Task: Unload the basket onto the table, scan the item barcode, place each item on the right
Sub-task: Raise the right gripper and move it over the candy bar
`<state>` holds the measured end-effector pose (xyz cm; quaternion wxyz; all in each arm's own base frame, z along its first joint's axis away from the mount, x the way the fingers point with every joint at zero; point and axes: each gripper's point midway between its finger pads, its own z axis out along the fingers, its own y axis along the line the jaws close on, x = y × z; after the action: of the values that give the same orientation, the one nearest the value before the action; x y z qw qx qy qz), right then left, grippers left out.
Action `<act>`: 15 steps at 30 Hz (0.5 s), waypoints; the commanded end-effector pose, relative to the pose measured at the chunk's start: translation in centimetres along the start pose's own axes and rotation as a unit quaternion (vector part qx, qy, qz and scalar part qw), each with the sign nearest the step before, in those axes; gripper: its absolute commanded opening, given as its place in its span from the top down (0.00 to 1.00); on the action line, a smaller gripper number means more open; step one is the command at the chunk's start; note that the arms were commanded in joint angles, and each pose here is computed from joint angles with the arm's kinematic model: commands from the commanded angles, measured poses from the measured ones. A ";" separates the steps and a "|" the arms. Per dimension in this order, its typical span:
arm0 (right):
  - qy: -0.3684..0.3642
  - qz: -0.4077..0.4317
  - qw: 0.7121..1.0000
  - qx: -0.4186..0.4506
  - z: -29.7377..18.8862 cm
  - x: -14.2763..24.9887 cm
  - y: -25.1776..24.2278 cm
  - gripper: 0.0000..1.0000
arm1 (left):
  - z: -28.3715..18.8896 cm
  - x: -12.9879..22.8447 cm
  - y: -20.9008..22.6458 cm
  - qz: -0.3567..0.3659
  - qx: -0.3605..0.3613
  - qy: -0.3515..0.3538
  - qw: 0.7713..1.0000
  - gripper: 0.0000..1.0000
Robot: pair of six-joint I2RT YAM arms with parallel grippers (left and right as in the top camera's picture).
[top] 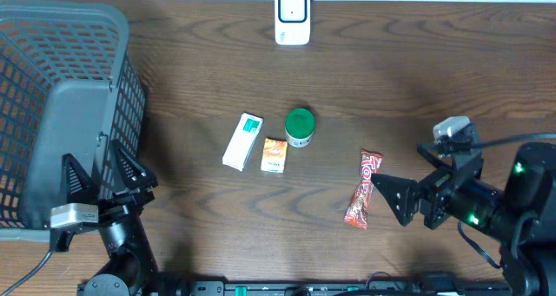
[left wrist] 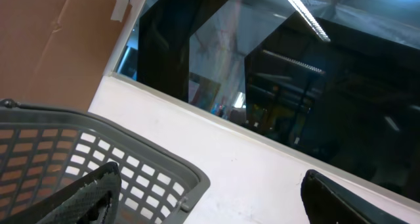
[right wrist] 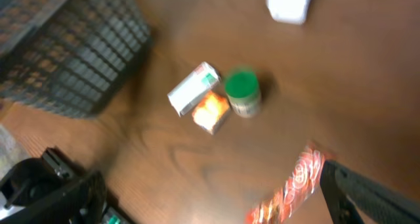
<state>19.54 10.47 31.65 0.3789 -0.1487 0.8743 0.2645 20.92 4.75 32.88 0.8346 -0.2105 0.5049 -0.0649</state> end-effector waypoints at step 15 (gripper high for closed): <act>0.251 0.236 0.928 0.142 10.1 14.3 -4.4 0.07 | -3.1 14.4 6.9 0.024 -0.103 0.192 0.976 0.14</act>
<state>19.16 11.10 16.51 0.1252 0.0193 0.9738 0.1891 21.23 3.81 32.26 0.8312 -0.1871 0.5178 -0.0771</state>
